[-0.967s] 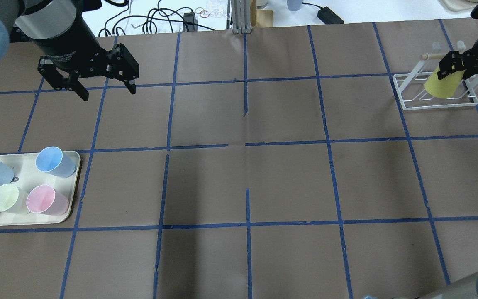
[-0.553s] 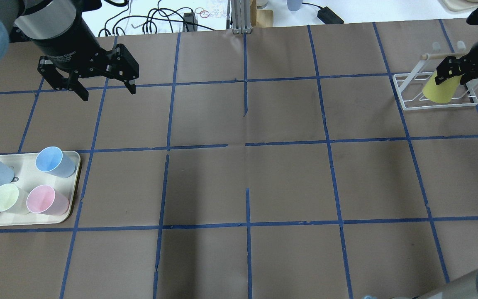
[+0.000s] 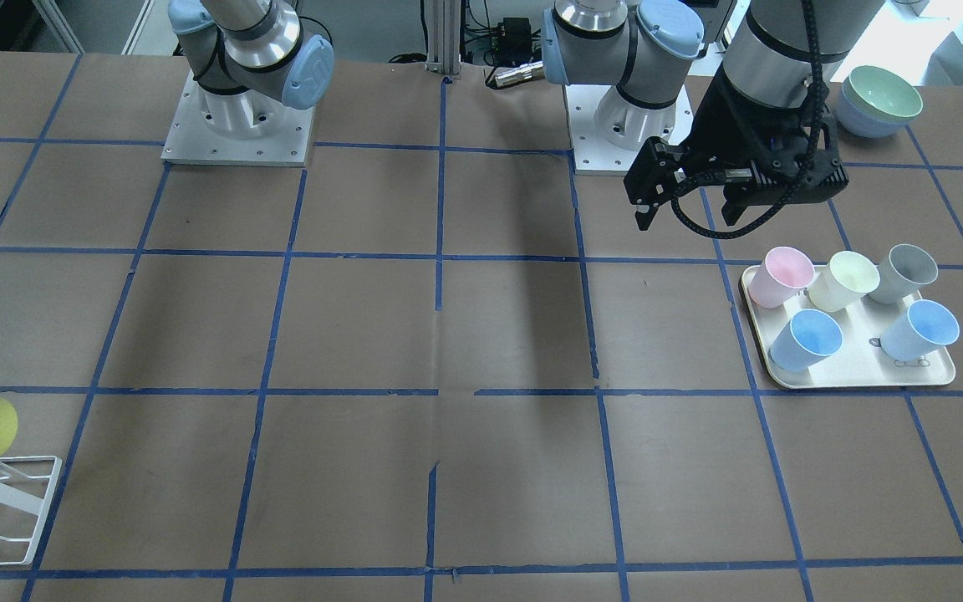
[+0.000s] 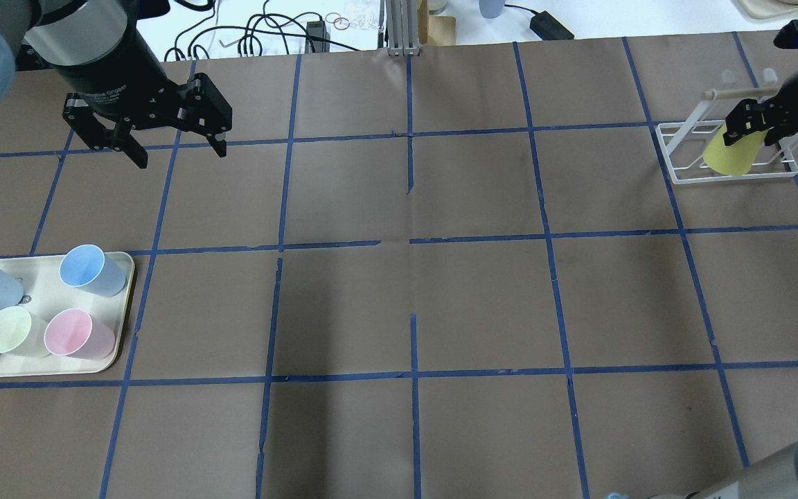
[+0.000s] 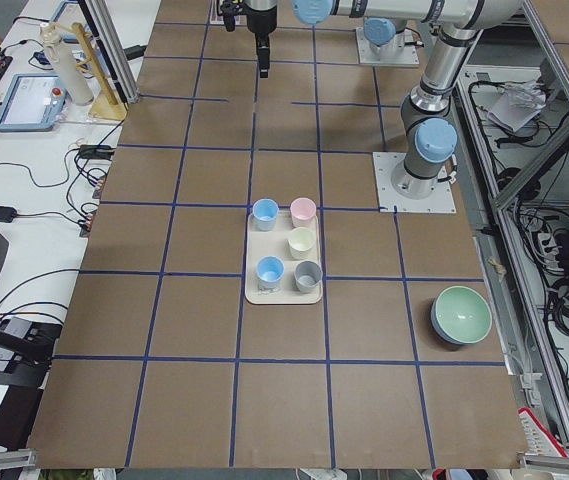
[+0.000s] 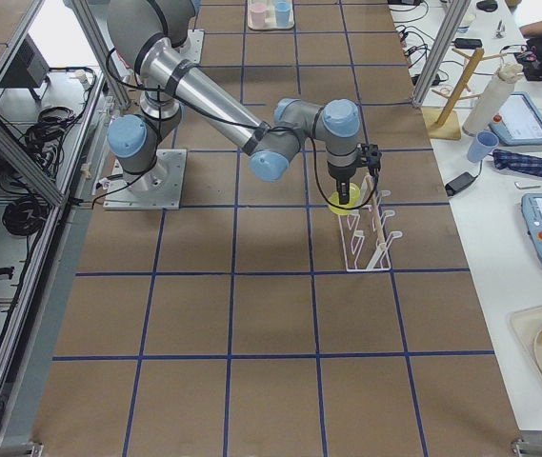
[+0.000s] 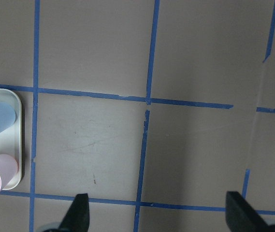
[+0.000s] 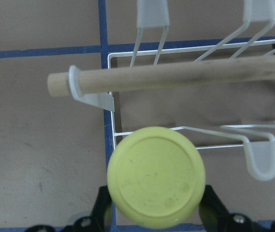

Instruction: Transfer IKEA cup to right arm and place on rack

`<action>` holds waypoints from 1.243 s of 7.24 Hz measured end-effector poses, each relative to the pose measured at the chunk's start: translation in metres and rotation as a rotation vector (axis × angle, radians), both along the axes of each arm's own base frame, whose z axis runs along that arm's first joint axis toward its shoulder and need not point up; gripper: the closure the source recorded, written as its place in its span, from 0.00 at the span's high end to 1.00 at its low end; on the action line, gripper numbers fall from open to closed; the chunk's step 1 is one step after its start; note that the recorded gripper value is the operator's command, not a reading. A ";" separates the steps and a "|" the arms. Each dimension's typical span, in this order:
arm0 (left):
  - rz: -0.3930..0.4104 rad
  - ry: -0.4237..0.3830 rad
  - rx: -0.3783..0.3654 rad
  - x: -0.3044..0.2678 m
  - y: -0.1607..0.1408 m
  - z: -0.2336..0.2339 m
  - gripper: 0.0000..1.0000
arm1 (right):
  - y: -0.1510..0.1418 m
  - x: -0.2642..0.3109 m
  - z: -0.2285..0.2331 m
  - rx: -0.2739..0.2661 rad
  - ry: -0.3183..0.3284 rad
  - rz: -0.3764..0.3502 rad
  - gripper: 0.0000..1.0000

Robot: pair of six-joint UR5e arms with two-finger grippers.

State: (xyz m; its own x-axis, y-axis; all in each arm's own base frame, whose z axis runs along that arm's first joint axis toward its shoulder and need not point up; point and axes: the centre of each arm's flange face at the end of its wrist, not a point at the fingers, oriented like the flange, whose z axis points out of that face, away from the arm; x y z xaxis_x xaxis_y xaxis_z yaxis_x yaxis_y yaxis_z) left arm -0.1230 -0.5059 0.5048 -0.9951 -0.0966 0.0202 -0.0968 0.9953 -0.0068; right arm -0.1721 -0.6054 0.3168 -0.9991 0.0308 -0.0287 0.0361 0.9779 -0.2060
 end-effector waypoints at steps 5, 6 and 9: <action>-0.061 0.000 0.004 0.000 0.000 0.000 1.00 | 0.015 0.007 0.042 0.013 0.045 -0.005 1.00; -0.061 0.000 0.002 0.000 0.001 0.001 1.00 | 0.030 0.018 0.062 0.048 0.035 -0.014 1.00; -0.061 -0.002 -0.001 0.000 0.002 0.003 1.00 | 0.080 0.087 0.119 0.177 -0.024 -0.047 1.00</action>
